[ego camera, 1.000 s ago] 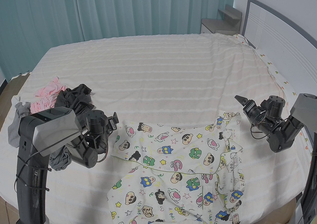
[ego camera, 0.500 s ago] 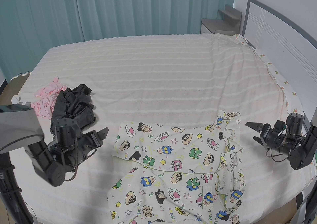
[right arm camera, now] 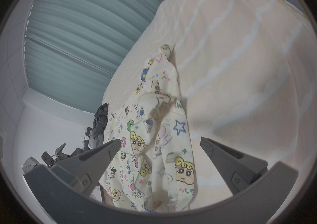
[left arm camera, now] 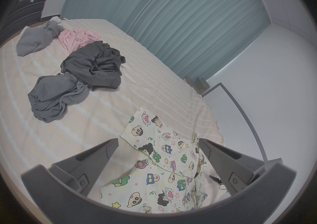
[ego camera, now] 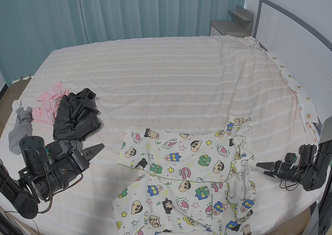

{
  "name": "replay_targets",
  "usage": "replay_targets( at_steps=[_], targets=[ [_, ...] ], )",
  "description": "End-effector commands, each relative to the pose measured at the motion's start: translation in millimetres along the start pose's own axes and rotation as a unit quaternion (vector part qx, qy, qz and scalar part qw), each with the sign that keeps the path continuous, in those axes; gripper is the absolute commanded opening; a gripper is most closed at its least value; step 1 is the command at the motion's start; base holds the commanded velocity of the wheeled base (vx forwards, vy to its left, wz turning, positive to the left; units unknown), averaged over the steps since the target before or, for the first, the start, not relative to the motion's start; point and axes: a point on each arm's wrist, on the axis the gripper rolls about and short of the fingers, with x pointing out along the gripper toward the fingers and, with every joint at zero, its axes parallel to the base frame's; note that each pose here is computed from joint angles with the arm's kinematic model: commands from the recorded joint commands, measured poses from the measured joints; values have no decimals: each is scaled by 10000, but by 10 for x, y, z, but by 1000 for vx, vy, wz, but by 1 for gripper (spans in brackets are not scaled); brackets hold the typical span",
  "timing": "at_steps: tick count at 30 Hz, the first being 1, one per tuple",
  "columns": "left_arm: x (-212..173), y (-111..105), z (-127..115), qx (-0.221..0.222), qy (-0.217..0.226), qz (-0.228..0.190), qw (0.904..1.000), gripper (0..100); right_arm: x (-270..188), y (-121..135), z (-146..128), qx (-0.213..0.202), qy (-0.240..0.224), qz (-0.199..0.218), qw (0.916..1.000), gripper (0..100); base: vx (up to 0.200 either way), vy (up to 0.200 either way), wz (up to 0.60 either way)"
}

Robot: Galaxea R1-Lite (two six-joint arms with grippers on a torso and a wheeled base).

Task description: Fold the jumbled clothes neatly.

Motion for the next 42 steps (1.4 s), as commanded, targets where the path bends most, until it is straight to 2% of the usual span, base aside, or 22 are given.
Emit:
replay_targets(
  at_steps=[1, 4, 12, 23, 24, 26, 31, 41, 42],
  targets=[
    [-64, -28, 24, -1, -92, -89, 9999, 100, 84, -98, -109, 188, 261, -50, 9995, 100, 0, 0, 0],
    [-61, -28, 20, 1, -81, -89, 9999, 100, 156, -98, -155, 180, 383, -39, 9991, 100, 0, 0, 0],
    [-35, -9, 8, 1, -41, -32, 10000, 100, 236, -119, -98, 67, 303, 9, 9995, 100, 0, 0, 0],
    [-24, -7, 2, 1, -19, -22, 10000, 100, 335, -95, -197, -86, 373, -81, 9992, 100, 0, 0, 0],
    [-24, -7, 2, 1, -19, -22, 10000, 100, 337, -82, -225, -108, 405, -63, 9991, 0, 0, 0, 0],
    [-24, -7, 2, 1, -19, -22, 10000, 100, 361, -58, -266, -161, 442, -27, 9989, 0, 0, 0, 0],
    [-24, -5, 5, -1, -30, -22, 10000, 100, 457, -86, -345, -328, 260, -403, 9983, 0, 0, 0, 0],
    [-26, -7, 7, 0, -40, -21, 10000, 100, 466, -85, -359, -369, 149, -553, 9977, 0, 0, 0, 0],
    [-26, -7, 7, 0, -40, -21, 10000, 100, 466, -85, -359, -369, 149, -553, 9977, 100, 0, 0, 0]
  ],
)
